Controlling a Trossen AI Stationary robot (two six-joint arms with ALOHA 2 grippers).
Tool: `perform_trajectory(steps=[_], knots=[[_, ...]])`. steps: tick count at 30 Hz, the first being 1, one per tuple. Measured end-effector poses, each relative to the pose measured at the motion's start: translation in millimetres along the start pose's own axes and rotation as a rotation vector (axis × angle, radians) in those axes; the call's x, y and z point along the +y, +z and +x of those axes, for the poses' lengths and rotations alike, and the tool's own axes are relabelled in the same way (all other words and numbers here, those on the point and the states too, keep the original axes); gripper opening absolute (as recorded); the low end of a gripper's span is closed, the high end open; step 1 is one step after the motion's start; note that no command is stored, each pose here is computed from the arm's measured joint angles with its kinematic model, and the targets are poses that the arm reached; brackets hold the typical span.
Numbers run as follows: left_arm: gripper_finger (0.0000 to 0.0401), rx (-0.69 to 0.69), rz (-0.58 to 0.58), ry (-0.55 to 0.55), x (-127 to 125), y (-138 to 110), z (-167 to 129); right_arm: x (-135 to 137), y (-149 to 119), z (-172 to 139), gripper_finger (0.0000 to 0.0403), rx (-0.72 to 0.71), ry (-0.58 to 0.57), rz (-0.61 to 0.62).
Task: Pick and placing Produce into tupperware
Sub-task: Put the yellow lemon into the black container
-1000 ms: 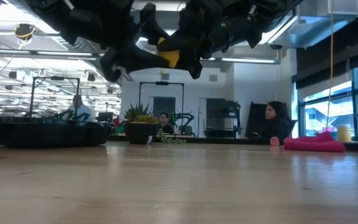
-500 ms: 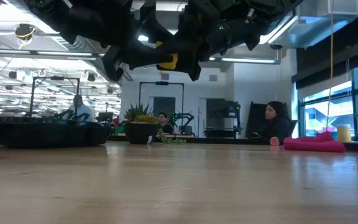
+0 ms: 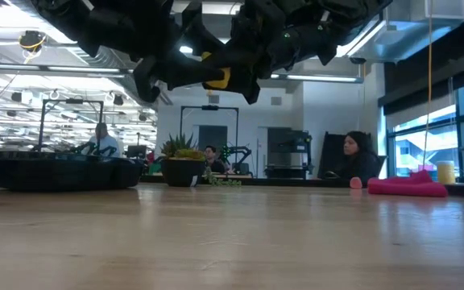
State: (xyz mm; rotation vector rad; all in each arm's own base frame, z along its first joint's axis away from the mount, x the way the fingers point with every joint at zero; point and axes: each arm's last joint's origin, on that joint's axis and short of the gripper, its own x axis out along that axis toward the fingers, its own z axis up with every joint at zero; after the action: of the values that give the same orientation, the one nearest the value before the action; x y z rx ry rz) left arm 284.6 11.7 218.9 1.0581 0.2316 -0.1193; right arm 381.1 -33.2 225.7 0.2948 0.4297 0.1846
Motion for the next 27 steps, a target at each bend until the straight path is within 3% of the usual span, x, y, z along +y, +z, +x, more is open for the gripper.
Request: perform_trajectory(steps=[16,27], knots=[[0.0241,0.018,-0.043,0.010,0.3,-0.7,0.0,0.9,0.1,-0.2,0.0205,0.004,0.028,-0.001],[0.0219,0.021,-0.061,0.013,0.7,-0.8,-0.3,5.8,6.5,0.4,0.0205,-0.015,0.073,-0.018]])
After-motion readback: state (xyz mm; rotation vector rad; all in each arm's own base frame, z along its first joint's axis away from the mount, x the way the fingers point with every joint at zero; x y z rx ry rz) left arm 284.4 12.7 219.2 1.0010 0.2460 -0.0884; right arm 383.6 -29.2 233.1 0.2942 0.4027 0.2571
